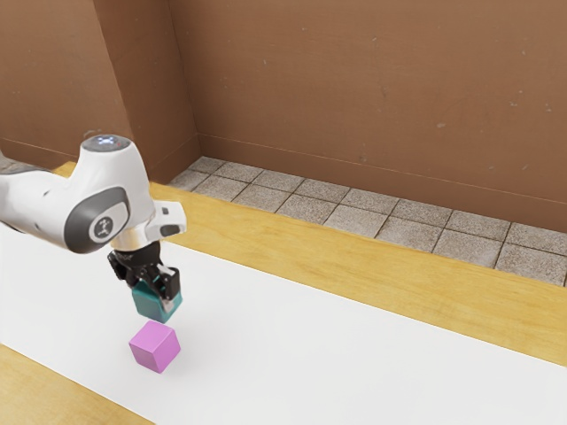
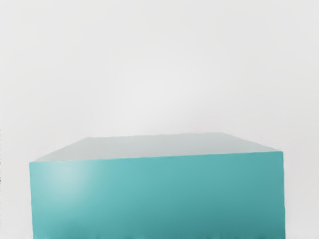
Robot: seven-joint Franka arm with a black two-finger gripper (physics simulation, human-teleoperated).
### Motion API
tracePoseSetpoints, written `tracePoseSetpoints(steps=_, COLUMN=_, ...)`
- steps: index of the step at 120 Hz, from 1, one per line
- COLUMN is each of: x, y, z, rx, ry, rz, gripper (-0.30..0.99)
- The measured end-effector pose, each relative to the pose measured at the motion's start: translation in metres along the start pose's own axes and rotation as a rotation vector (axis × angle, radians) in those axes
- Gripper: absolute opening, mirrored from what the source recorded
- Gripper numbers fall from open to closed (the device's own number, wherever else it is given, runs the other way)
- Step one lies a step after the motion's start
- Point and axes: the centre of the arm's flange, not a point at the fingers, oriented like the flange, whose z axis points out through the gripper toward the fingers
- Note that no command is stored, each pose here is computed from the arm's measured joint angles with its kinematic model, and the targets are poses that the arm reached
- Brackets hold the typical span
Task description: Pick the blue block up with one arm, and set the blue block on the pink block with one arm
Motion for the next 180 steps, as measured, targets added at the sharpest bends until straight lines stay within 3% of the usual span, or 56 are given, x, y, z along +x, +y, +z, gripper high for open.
tracePoseSetpoints(steps=20, x=-0.018, y=-0.015, z=0.004, rx=-0.099, ry=-0.007, rz=-0.073, gripper=0.39)
tracePoseSetpoints(steps=37, x=-0.025, y=-0.027, z=0.015, rx=-0.141, ry=-0.025, rz=-0.068, gripper=0.4)
tracePoseSetpoints(steps=94, x=-0.034, y=-0.03, z=0.026, rx=-0.117, ry=-0.036, rz=0.16, gripper=0.39)
tracePoseSetpoints(steps=152, x=-0.027, y=-0.028, z=0.028, rx=-0.121, ry=-0.011, rz=0.119, gripper=0.37)
tracePoseSetpoints(steps=180, x=-0.028, y=-0.022, z=0.026, rx=-0.074, ry=-0.009, rz=0.088, gripper=0.37)
